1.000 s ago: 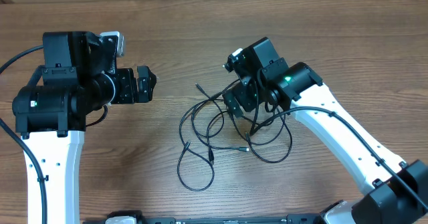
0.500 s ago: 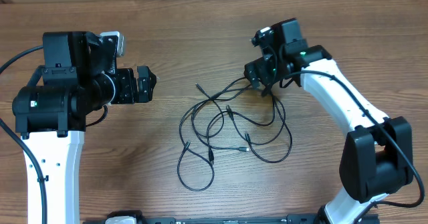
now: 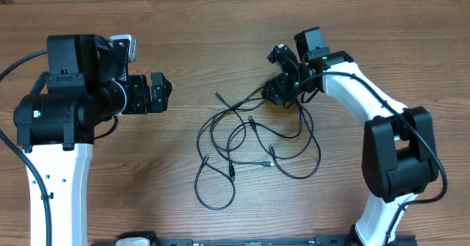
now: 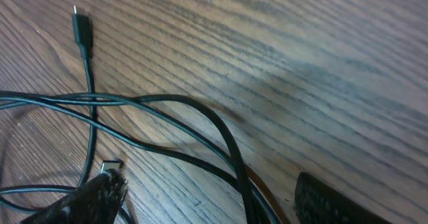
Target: Untangle cables
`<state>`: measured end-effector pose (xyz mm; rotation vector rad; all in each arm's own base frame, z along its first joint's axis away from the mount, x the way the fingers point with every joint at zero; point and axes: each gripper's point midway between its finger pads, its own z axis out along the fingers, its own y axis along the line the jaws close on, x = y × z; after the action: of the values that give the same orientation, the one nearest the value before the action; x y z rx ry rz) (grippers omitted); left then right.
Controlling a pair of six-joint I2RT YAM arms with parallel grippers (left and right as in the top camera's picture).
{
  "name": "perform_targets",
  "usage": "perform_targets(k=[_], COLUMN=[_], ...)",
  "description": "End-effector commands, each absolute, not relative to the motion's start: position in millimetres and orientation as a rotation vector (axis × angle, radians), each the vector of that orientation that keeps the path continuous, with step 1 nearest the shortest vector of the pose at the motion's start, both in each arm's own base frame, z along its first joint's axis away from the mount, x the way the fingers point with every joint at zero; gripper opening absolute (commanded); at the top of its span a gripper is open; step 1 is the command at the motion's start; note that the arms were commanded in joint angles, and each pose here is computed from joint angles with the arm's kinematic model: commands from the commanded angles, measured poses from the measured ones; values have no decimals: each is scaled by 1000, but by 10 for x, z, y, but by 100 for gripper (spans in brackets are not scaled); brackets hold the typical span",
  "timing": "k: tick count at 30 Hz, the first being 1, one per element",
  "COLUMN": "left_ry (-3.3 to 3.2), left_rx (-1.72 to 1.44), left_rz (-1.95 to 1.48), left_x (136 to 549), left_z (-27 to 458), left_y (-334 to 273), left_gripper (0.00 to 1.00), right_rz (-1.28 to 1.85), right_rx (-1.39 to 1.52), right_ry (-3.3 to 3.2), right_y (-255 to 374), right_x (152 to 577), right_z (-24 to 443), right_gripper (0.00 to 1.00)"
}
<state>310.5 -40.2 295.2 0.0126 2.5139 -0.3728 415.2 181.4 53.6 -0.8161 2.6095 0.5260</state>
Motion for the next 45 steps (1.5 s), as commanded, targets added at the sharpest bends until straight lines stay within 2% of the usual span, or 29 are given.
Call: perform_targets(k=[1,7,9,10,18,20,22,23,25,34,36,37,39,41,43,44,45], left_ry=[2501,2501,2501,2501,2501,2501,2501,2501,2501,2501,2501,2501,2501,2501,2501,2501,2501], left_rx=[0,0,0,0,0,0,0,0,0,0,0,0,0,0,0,0,0], left_rz=[-371,-371,-371,-371,-371,-371,-371,-371,-371,-371,-371,-371,-371,-371,-371,-371,-371], left_x=[3113,3113,3113,3113,3113,3113,3113,3113,3113,3113,3113,3113,3113,3113,3113,3113,3113], left_z=[3001,3001,3001,3001,3001,3001,3001,3001,3001,3001,3001,3001,3001,3001,3001,3001,3001], left_y=[-403,-403,-403,-403,-403,-403,-403,-403,-403,-403,-403,-403,-403,-403,-403,-403,-403], left_gripper=[100,100,100,100,100,100,100,100,100,100,100,100,100,100,100,100,100], right_rz=[609,622,622,622,624,625,625,626,626,623,620,618,615,609,605,606,606], right_rx=[-845,-844,-845,-844,-844,-844,-844,-843,-844,-842,-842,-842,-842,-846,-845,-846,-845], right_ry=[2599,2592,2595,2597,2609,2610,2610,2612,2612,2603,2587,2576,2568,2570,2574,2577,2578], right_y=[1918,1935,1933,1932,1924,1925,1924,1924,1923,1926,1937,1944,1949,1941,1935,1933,1932], right_x=[4103,4106,4099,4095,4072,4070,4069,4065,4065,4094,4133,4157,4175,4174,4168,4163,4160], right_z=[508,520,517,515,506,506,506,505,504,582,674,711,723,714,701,698,697], right_gripper=[76,68,57,44,42,39,27,16,4,4,7,14,20,22,14,6,4])
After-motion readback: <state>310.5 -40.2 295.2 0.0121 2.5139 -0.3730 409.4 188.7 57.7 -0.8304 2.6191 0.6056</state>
